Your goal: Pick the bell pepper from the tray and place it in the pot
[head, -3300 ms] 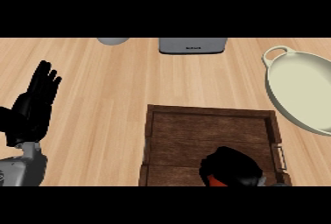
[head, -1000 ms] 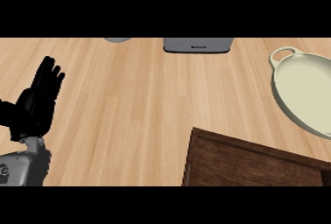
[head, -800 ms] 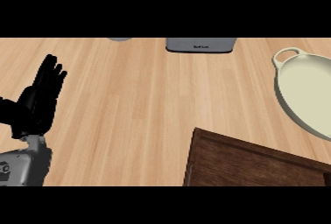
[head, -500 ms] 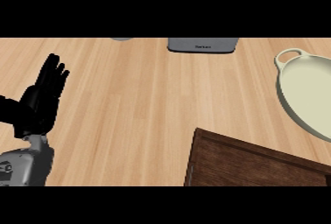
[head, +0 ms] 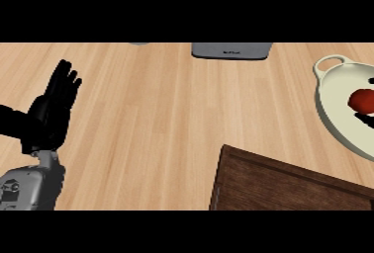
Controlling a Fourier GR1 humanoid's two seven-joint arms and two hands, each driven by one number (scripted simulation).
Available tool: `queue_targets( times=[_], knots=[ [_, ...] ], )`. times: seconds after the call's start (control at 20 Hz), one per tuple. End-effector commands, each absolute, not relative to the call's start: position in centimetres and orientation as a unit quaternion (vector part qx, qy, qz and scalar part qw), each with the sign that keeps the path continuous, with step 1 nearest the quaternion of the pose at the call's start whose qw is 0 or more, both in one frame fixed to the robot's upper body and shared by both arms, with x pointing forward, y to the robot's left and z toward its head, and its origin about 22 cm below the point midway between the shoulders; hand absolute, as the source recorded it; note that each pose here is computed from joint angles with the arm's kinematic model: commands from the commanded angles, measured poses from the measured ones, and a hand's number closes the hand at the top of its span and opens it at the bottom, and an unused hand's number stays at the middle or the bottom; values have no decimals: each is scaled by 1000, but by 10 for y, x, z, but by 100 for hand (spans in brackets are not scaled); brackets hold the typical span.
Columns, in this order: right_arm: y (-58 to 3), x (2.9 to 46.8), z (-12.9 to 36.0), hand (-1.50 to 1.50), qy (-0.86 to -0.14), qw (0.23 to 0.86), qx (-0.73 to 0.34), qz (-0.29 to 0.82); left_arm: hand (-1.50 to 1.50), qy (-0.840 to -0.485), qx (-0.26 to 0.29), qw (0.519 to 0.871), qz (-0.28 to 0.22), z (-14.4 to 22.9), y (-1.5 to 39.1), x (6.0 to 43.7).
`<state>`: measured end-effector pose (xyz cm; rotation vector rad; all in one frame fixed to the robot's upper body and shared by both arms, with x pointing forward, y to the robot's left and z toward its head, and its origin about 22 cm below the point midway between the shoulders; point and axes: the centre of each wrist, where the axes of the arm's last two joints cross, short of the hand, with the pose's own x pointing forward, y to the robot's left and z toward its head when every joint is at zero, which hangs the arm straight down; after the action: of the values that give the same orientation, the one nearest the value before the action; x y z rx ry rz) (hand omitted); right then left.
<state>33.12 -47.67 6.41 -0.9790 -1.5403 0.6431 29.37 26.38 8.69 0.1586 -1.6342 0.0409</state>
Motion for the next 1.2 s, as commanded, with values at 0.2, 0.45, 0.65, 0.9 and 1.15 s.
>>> queue_targets(
  times=[0.2, 0.45, 0.65, 0.9, 1.15],
  knots=[
    [-466, 344, 46, -150, -707, 614, -253, 245, 0, -730, 72, 679, 23, 75, 268, 296],
    [-481, 348, 70, -150, -772, 596, -178, 131, 0, -730, 69, 679, 14, 83, 256, 295],
    [-512, 321, 69, -150, -782, 598, -161, 70, 0, -729, 72, 680, 20, 87, 270, 291],
    [-546, 292, 85, -150, -778, 606, -158, 42, 0, -724, 64, 686, 19, 74, 267, 283],
    [-579, 263, 114, -150, -782, 604, -145, 41, 0, -733, 71, 676, 23, 88, 272, 289]
  ],
)
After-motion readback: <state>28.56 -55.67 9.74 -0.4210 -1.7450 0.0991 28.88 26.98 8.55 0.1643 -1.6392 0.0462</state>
